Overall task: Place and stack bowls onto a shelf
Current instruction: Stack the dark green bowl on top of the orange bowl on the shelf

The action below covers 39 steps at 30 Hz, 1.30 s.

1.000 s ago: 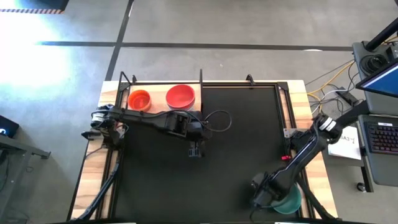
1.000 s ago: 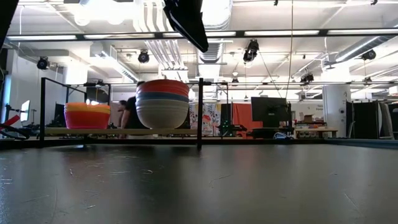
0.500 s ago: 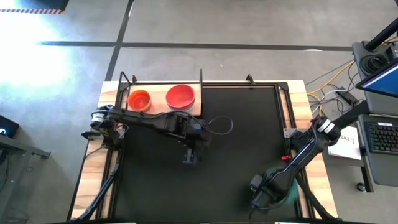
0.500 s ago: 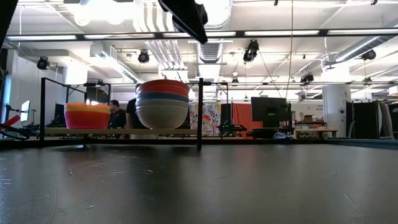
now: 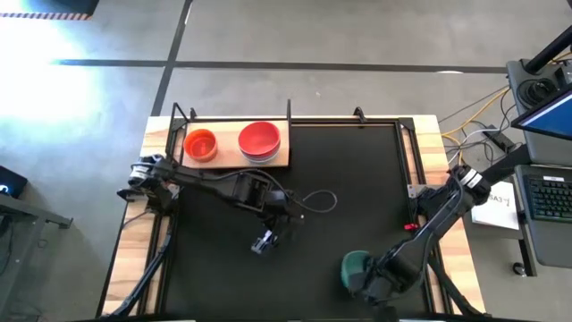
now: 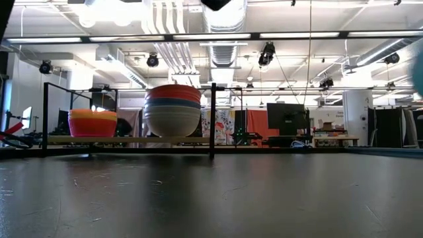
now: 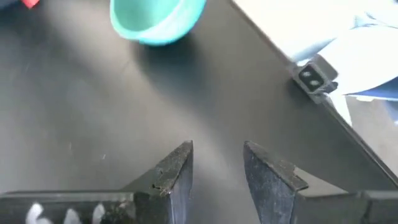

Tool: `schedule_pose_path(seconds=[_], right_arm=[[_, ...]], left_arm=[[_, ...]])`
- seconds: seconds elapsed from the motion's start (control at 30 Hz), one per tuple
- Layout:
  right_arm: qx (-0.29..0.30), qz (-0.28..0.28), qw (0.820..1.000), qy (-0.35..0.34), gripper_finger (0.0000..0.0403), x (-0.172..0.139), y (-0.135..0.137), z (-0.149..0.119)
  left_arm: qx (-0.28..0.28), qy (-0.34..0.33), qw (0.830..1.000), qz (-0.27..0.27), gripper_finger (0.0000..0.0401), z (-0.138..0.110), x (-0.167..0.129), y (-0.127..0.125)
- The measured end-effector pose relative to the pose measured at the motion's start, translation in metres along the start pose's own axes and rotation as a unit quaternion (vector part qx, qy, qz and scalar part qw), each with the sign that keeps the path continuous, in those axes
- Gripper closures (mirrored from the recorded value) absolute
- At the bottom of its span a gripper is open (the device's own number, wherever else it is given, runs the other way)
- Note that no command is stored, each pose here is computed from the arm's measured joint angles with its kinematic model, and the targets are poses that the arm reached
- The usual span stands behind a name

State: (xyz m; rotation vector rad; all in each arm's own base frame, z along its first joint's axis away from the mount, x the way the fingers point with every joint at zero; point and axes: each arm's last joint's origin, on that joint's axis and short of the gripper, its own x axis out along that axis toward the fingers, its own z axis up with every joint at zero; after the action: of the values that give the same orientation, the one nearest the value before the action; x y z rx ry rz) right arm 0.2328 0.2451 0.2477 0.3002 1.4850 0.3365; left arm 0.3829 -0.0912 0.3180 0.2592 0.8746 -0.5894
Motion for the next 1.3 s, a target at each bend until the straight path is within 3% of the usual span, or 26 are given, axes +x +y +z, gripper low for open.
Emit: schedule_pose_path(seconds=[0.13, 0.27, 0.5, 0.7, 0.97, 1.2, 1.3], right_arm=[[-0.103, 0.022, 0.992, -0.075, 0.0395, -0.02, 0.012, 0.018], [-0.208, 0.033, 0.97, -0.118, 0.0395, -0.036, 0.018, 0.03], [-0.323, 0.018, 0.934, -0.153, 0.0395, -0.052, 0.012, 0.046], [-0.375, 0.019, 0.913, -0.161, 0.0395, -0.057, 0.002, 0.057], [-0.442, 0.019, 0.874, -0.2, 0.0394, -0.064, -0.002, 0.069], [-0.452, 0.022, 0.869, -0.203, 0.0394, -0.065, -0.005, 0.071], [-0.434, 0.029, 0.876, -0.208, 0.0394, -0.066, -0.004, 0.072]], left_arm=[[0.047, -0.021, 0.999, -0.01, 0.0278, 0.007, 0.003, -0.01], [0.078, -0.05, 0.996, -0.016, 0.0278, 0.015, 0.005, -0.018], [0.122, -0.132, 0.978, -0.108, 0.0278, 0.03, 0.006, -0.039], [0.169, -0.158, 0.964, -0.13, 0.0278, 0.037, 0.007, -0.054], [0.179, -0.177, 0.96, -0.119, 0.0278, 0.041, 0.008, -0.053], [0.173, -0.179, 0.961, -0.12, 0.0278, 0.042, 0.008, -0.053], [0.169, -0.177, 0.963, -0.117, 0.0278, 0.042, 0.008, -0.053]])
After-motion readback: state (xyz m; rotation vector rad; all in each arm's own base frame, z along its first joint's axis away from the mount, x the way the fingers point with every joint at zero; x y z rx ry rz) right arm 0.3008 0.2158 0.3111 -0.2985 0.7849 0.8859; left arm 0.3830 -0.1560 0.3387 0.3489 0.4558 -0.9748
